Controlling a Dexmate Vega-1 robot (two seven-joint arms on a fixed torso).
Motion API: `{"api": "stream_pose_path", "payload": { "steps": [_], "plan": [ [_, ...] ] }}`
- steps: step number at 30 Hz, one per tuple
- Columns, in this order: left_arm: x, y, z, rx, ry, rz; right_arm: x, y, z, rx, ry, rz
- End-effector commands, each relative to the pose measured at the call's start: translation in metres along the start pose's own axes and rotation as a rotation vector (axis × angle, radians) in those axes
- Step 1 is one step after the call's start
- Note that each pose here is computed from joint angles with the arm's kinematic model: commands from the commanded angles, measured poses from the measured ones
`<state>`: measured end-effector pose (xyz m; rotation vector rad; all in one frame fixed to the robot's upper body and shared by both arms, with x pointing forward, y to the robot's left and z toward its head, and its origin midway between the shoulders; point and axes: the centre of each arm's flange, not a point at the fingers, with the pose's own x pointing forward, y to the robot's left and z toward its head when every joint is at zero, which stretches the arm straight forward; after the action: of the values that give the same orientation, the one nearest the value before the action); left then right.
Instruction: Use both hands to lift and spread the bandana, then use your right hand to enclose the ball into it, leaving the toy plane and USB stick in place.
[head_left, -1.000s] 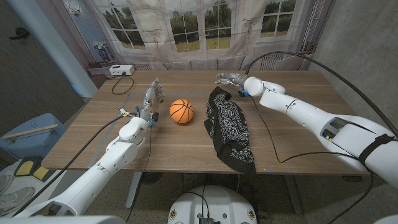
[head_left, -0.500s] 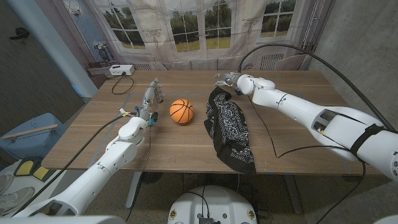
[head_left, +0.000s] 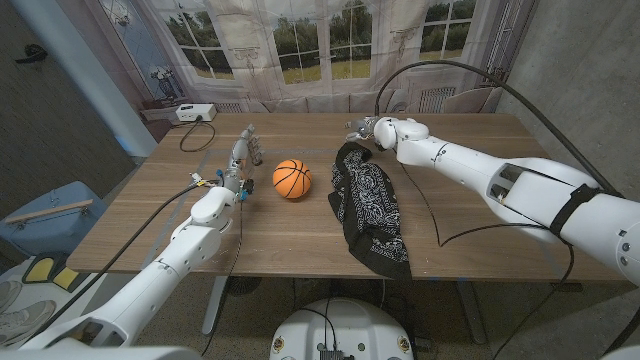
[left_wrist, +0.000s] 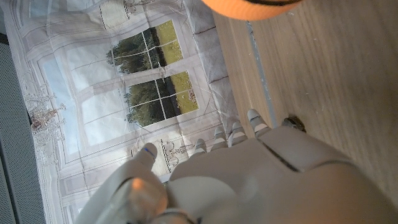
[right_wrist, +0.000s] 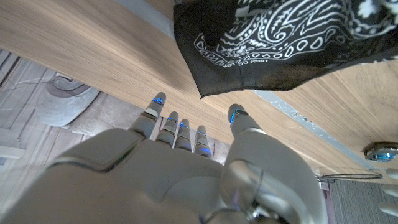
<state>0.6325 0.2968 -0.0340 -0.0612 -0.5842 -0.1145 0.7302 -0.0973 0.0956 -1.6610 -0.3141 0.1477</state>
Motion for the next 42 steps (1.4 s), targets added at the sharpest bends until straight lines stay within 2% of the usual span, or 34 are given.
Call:
{"api": "stream_pose_path", "payload": {
  "steps": [1,9,15,23,32,35,42],
  "plan": [
    [0.005,-0.002,-0.001,0.000,0.006,-0.002,0.009,0.003,-0.002,-0.059,0.046,0.068],
    [0.007,-0.002,-0.001,0.000,0.009,0.000,0.013,0.007,-0.003,-0.078,0.060,0.110],
    [0.008,-0.003,-0.002,-0.001,0.010,0.000,0.015,0.009,0.000,-0.111,0.050,0.117],
    [0.010,-0.004,-0.002,-0.002,0.011,-0.003,0.013,0.011,0.007,-0.172,0.032,0.087],
    [0.010,-0.004,0.000,0.001,0.008,-0.001,0.012,0.012,0.012,-0.235,0.057,0.089],
    [0.010,-0.004,0.000,0.002,0.009,-0.004,0.012,0.014,0.012,-0.246,0.065,0.078],
    [0.009,-0.005,0.001,0.004,0.008,-0.006,0.009,0.018,0.009,-0.261,0.062,-0.010]
  ]
}}
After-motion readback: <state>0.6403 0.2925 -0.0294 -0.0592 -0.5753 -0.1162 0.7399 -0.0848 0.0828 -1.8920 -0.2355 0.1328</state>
